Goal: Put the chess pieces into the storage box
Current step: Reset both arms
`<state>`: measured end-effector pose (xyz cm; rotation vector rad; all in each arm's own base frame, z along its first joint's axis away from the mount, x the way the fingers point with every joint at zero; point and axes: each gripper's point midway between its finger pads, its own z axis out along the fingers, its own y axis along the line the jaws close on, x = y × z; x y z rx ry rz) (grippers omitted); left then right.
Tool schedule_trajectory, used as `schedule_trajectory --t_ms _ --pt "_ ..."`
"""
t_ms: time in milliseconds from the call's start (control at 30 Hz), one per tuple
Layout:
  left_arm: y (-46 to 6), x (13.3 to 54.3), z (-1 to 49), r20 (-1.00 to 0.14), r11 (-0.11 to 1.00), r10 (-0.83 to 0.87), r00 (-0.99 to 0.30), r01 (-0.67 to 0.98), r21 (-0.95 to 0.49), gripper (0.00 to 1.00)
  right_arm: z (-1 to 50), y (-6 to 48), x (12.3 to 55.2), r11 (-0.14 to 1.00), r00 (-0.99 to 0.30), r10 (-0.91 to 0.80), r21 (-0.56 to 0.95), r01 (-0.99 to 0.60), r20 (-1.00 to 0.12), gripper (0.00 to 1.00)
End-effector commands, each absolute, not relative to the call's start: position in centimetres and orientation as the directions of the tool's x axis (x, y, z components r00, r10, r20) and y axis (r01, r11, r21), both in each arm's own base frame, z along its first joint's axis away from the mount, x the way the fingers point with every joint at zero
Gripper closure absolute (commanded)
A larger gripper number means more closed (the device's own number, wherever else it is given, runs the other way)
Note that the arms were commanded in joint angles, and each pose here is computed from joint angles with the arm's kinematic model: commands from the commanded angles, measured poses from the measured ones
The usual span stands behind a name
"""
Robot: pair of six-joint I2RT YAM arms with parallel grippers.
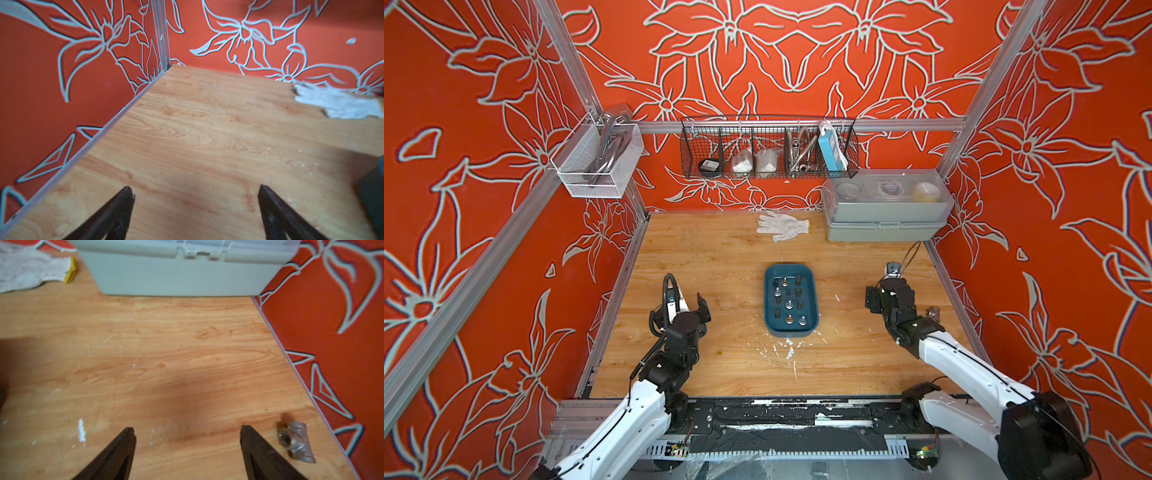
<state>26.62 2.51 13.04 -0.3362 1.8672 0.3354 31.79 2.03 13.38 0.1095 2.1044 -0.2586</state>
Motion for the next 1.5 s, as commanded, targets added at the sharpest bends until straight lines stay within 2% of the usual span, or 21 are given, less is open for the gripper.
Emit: schedule_trajectory --t_ms 0,167,267,433,667,733,933,1133,1167,1467 --pt "3.8 28.1 13.7 -0.955 0.892 0.008 -0.296 -0.43 0.14 0.04 15.9 0.6 32.8 0.953 -0.425 -0.004 -0.133 0.274 -0.905 0.16" --pt "4.8 31.4 12.2 -0.945 0.918 -0.087 -0.315 -0.395 0.047 0.02 15.7 -1.5 33.9 0.895 -0.441 -0.114 -0.284 0.343 -0.89 0.15" --pt "4.6 33.4 12.0 -0.944 0.938 -0.078 -0.322 -0.345 0.04 0.02 13.1 -2.2 34.7 0.891 -0.448 -0.101 -0.282 0.357 -0.888 0.15" --pt "3.6 35.4 10.2 -0.939 0.963 -0.088 -0.332 -0.269 0.004 0.02 11.8 -1.4 36.6 0.903 -0.479 -0.189 -0.343 0.258 -0.857 0.16" --pt "2.6 35.4 9.0 -0.941 0.978 -0.069 -0.33 -0.207 0.002 0.02 11.4 -0.9 37.0 0.929 -0.379 -0.216 -0.309 0.204 -0.9 0.16" --pt "2.9 35.4 9.0 -0.946 0.975 -0.07 -0.316 -0.22 0.001 0.02 10.8 -1.0 37.1 0.935 -0.424 -0.201 -0.302 0.184 -0.883 0.16" --pt "2.7 36.4 8.5 -0.922 0.982 -0.081 -0.379 -0.191 -0.008 0.02 9.9 -2.5 36.9 0.965 -0.396 -0.095 -0.183 0.189 -0.913 0.21" --pt "2.8 36.4 8.5 -0.921 0.982 -0.091 -0.38 -0.187 -0.019 0.02 9.7 -2.5 37.0 0.967 -0.377 -0.099 -0.179 0.183 -0.921 0.13" --pt "2.8 36.4 8.5 -0.92 0.982 -0.09 -0.381 -0.187 -0.019 0.02 9.5 -2.5 36.8 0.967 -0.394 -0.096 -0.179 0.182 -0.914 0.01" --pt "2.8 36.4 8.5 -0.921 0.982 -0.09 -0.38 -0.186 -0.02 0.02 9.7 -2.5 36.8 0.966 -0.382 -0.1 -0.181 0.184 -0.919 0.0"
